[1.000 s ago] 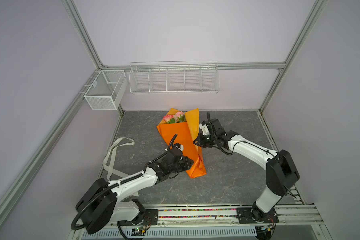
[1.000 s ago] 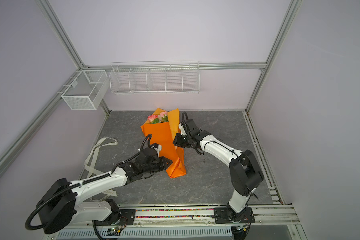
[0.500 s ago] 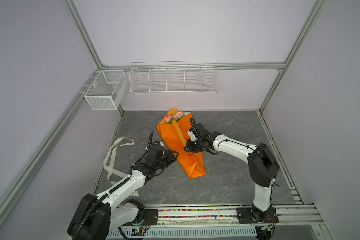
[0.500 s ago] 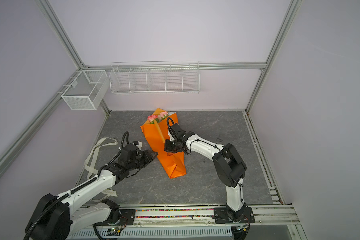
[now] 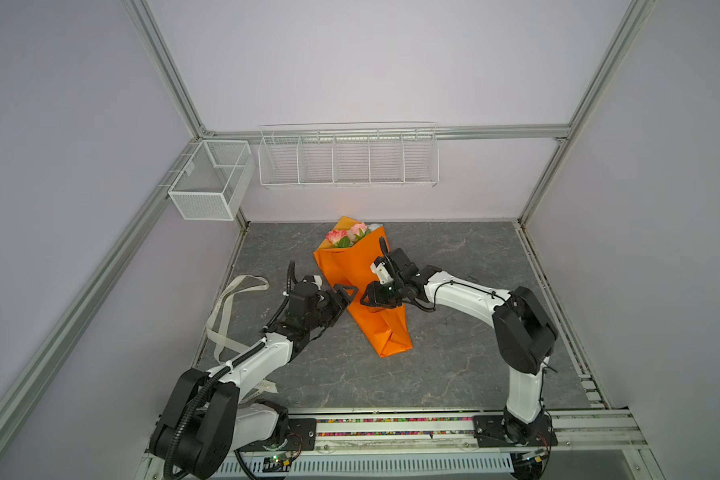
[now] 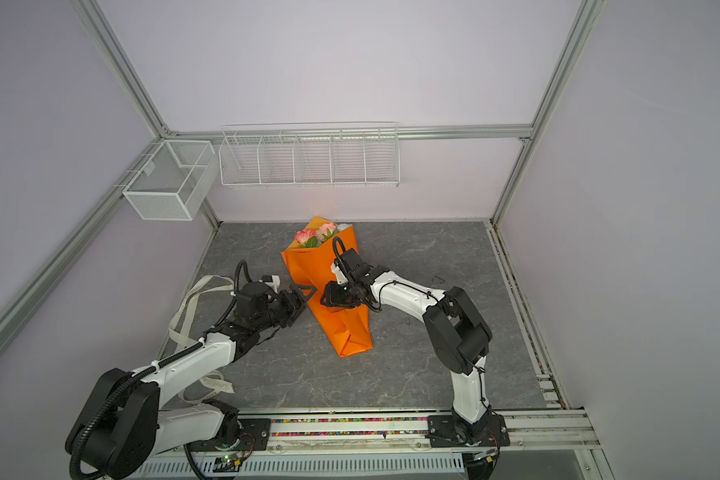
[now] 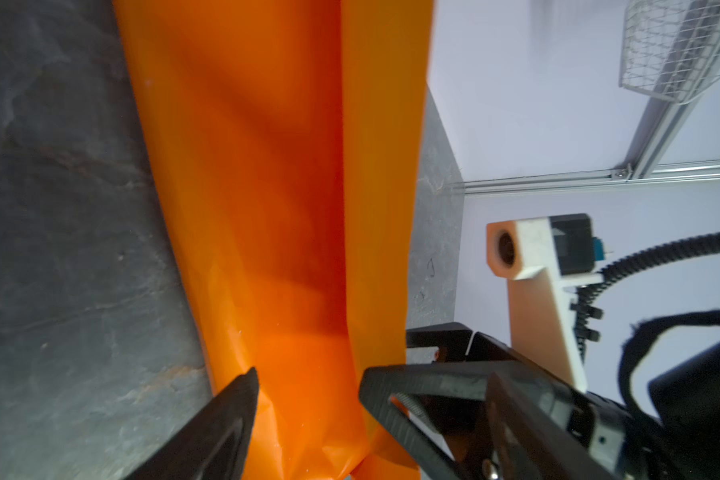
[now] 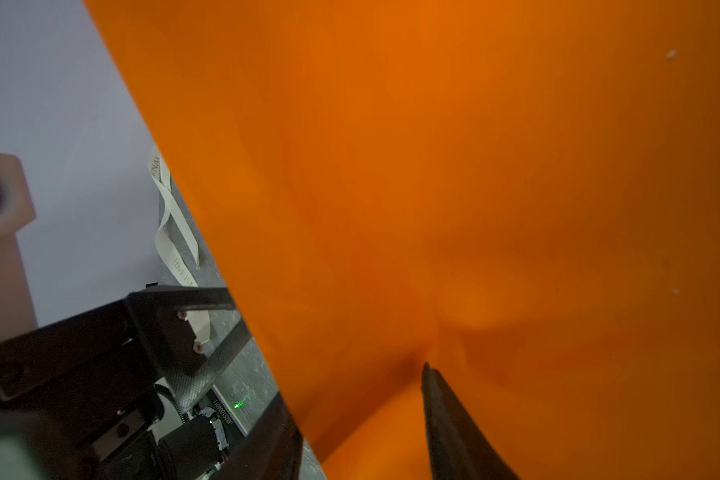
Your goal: Tie the bouquet of fake flowers
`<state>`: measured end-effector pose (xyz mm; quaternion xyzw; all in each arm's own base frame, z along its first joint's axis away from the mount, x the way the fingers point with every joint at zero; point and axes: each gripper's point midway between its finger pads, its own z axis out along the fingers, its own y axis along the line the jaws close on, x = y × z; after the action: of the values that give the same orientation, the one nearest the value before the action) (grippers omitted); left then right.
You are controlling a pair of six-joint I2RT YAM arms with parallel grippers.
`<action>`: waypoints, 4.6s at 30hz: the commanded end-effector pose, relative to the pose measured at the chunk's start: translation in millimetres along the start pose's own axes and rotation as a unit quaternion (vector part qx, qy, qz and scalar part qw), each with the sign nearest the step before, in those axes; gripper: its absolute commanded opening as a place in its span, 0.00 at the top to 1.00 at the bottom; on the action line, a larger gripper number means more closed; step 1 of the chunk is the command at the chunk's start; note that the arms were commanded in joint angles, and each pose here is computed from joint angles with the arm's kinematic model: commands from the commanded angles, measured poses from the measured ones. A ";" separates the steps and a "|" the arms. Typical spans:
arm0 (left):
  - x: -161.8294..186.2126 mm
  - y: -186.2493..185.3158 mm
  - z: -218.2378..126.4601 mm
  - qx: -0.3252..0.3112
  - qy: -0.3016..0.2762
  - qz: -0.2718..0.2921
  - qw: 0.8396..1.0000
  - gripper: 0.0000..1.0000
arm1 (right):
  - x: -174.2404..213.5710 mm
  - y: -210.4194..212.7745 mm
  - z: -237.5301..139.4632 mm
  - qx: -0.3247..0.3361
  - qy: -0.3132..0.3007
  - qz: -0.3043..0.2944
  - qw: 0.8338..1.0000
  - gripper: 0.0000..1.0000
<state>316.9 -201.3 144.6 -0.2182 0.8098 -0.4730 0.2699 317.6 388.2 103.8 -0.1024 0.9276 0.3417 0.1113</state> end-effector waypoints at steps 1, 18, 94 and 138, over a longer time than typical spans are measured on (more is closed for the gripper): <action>-20.2 -17.0 1.6 0.024 -0.031 -0.003 0.999 0.10 | 6.8 -3.3 10.5 -0.013 0.010 0.004 1.000 0.51; -56.4 27.7 74.5 0.001 0.024 -0.076 0.997 0.82 | 3.8 21.2 -46.9 -0.090 -0.035 -0.016 0.995 0.39; -99.7 107.7 109.2 -0.129 0.118 0.060 0.983 1.00 | 172.6 -117.7 -18.5 -0.048 0.122 0.158 0.979 0.83; -83.7 80.9 26.2 -0.185 0.047 0.021 0.981 0.26 | 3.8 -97.4 -38.3 0.066 0.015 0.007 0.998 0.42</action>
<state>403.0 -135.0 90.5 -0.1840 0.9047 -0.3221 0.2097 334.6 319.3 115.6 -0.0865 0.9133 0.3757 0.1310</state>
